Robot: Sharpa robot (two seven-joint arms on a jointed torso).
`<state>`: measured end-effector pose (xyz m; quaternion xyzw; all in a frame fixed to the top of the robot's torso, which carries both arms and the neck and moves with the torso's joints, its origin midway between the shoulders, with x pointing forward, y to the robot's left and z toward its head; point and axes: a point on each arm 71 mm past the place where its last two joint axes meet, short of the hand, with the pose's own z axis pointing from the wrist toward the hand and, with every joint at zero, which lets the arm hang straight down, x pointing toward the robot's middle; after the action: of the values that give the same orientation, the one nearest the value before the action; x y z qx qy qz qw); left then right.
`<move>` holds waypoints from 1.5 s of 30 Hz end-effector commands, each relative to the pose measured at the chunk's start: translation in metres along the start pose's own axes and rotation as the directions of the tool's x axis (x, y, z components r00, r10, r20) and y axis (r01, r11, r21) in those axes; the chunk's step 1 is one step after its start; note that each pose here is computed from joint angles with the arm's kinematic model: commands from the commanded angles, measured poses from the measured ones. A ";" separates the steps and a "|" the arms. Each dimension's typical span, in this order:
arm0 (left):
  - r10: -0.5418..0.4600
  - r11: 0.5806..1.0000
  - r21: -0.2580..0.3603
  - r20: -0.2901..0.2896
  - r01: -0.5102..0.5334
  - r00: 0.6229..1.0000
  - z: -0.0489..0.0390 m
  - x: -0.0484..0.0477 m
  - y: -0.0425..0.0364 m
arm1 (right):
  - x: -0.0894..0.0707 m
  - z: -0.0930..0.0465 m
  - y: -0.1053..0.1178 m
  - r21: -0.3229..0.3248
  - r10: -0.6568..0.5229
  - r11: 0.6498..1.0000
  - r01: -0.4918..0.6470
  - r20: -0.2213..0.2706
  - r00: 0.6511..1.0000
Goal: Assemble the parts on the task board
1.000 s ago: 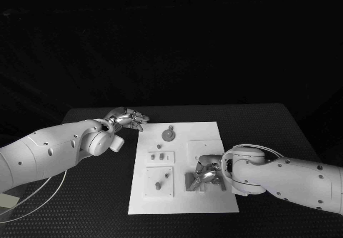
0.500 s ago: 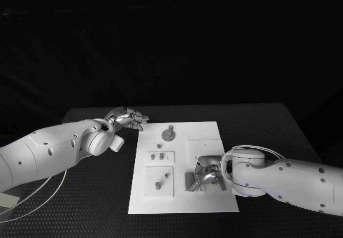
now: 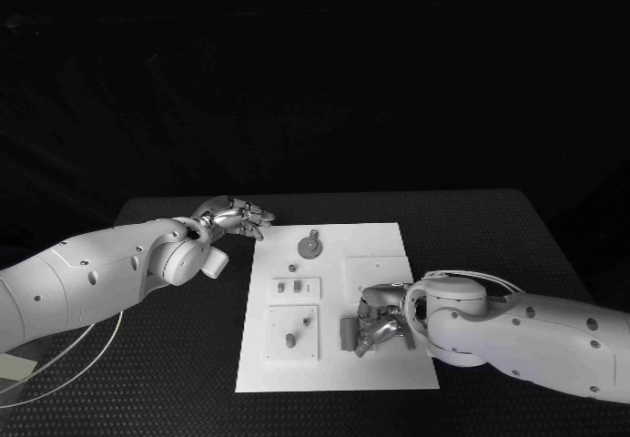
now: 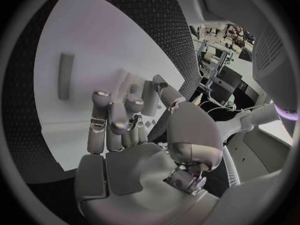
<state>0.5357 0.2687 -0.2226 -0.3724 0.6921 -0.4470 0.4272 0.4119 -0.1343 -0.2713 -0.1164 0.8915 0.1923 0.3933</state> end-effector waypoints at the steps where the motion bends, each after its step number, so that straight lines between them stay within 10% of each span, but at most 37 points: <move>1: -0.007 1.000 0.008 -0.015 0.007 1.000 0.0002 0.0018 -0.0015 | -0.002 0.000 0.002 -0.013 -0.042 0.999 0.043 0.045 0.998; 32: -0.007 1.000 0.003 -0.019 0.007 1.000 0.0003 0.0016 -0.0009 | -0.005 -0.006 -0.008 0.001 -0.012 1.000 0.012 0.088 0.996; 45: -0.007 1.000 0.001 -0.021 0.007 1.000 0.0005 0.0022 -0.0007 | -0.042 -0.019 -0.057 0.125 0.100 0.986 -0.108 0.073 0.992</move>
<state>0.5358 0.2697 -0.2232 -0.3729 0.6939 -0.4457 0.4252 0.4480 -0.1842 -0.2380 -0.0477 0.8732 0.1699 0.4542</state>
